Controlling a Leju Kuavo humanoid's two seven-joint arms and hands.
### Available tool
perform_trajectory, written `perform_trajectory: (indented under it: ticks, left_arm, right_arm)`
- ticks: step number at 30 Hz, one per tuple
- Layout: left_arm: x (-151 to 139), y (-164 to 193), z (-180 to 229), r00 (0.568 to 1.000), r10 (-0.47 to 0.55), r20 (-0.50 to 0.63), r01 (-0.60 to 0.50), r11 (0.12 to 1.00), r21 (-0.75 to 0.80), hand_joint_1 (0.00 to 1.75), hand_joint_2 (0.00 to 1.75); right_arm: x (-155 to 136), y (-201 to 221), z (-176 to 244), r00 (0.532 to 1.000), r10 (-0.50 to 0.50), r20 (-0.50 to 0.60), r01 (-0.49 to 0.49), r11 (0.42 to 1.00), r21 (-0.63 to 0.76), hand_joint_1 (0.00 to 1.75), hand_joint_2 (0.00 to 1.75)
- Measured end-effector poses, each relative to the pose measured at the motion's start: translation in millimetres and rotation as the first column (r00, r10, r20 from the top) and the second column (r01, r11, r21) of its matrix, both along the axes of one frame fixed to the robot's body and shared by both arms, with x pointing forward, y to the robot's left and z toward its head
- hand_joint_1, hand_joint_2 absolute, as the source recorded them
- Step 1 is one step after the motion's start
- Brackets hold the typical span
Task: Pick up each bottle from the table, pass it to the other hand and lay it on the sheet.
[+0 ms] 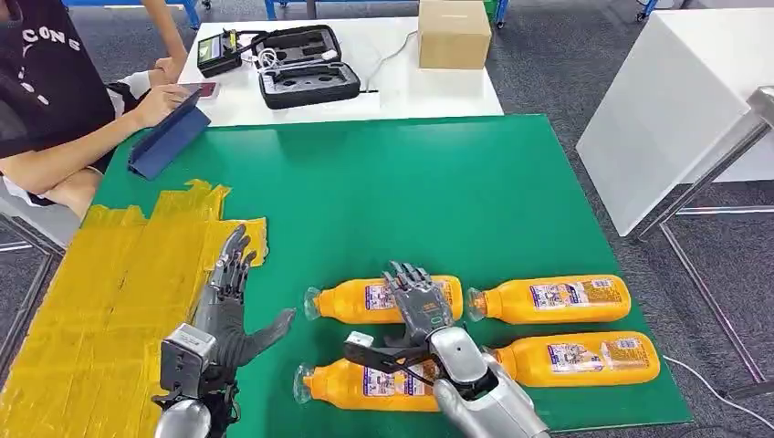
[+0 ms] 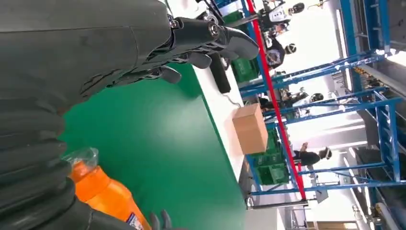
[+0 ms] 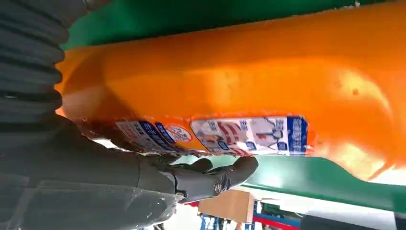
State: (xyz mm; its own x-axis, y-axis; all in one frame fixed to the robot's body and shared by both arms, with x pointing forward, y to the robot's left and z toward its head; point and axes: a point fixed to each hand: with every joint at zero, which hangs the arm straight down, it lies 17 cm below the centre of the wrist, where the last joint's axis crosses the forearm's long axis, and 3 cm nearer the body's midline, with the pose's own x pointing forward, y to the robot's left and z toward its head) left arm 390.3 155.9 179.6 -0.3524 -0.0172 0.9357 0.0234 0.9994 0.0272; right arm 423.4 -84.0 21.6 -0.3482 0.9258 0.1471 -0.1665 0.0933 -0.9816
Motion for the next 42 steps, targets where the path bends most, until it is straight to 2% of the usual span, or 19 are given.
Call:
perform_trajectory:
  ticks: [4, 11, 12, 14, 30, 32, 34, 36, 38, 42]
  left_arm:
    - [0, 0, -2, 1.0, 0.0, -0.007, 0.0, 1.0, 0.002, 0.0, 1.75]
    - [0, 0, -2, 1.0, 0.0, -0.008, 0.0, 1.0, 0.002, 0.0, 1.75]
    - [0, -2, -3, 1.0, -0.001, -0.013, 0.001, 1.0, 0.003, 0.0, 1.75]
    - [1, -4, -5, 1.0, -0.004, -0.024, 0.004, 1.0, 0.001, 0.0, 1.75]
    - [1, -6, -9, 0.999, -0.004, -0.038, 0.005, 1.0, 0.002, 0.0, 1.75]
    - [1, -6, -10, 0.999, -0.002, -0.039, 0.003, 1.0, 0.004, 0.0, 1.75]
    - [-1, -8, -11, 0.999, -0.004, -0.041, 0.004, 1.0, 0.012, 0.0, 1.75]
    - [-2, -10, -13, 0.999, 0.0, -0.046, 0.002, 0.999, 0.032, 0.0, 1.75]
    - [-3, -14, -13, 0.999, -0.007, -0.05, 0.009, 0.999, 0.04, 0.0, 1.75]
    - [-5, -21, -13, 0.999, -0.016, -0.051, 0.019, 0.999, 0.043, 0.0, 1.75]
  right_arm:
    - [7, -16, -5, 0.998, -0.059, -0.004, 0.059, 0.998, -0.038, 0.0, 1.75]
    - [8, -18, -5, 0.998, -0.066, -0.005, 0.066, 0.997, -0.044, 0.0, 1.75]
    - [14, -29, -9, 0.994, -0.105, -0.006, 0.105, 0.992, -0.073, 1.36, 1.75]
    - [23, -38, -15, 0.991, -0.13, -0.014, 0.129, 0.988, -0.085, 1.75, 1.75]
    - [32, -32, -14, 0.992, -0.128, -0.017, 0.127, 0.991, -0.052, 1.75, 1.75]
    - [33, -28, -5, 0.992, -0.128, 0.006, 0.128, 0.992, 0.012, 1.75, 1.75]
    - [29, -23, 14, 0.989, -0.138, 0.051, 0.129, 0.98, 0.149, 1.75, 1.75]
    - [21, -15, 48, 0.981, -0.155, 0.121, 0.108, 0.939, 0.327, 1.75, 1.75]
    - [15, -12, 78, 0.968, -0.175, 0.18, 0.079, 0.892, 0.444, 1.75, 1.75]
    - [6, -17, 111, 0.949, -0.217, 0.231, 0.059, 0.837, 0.544, 1.75, 1.75]
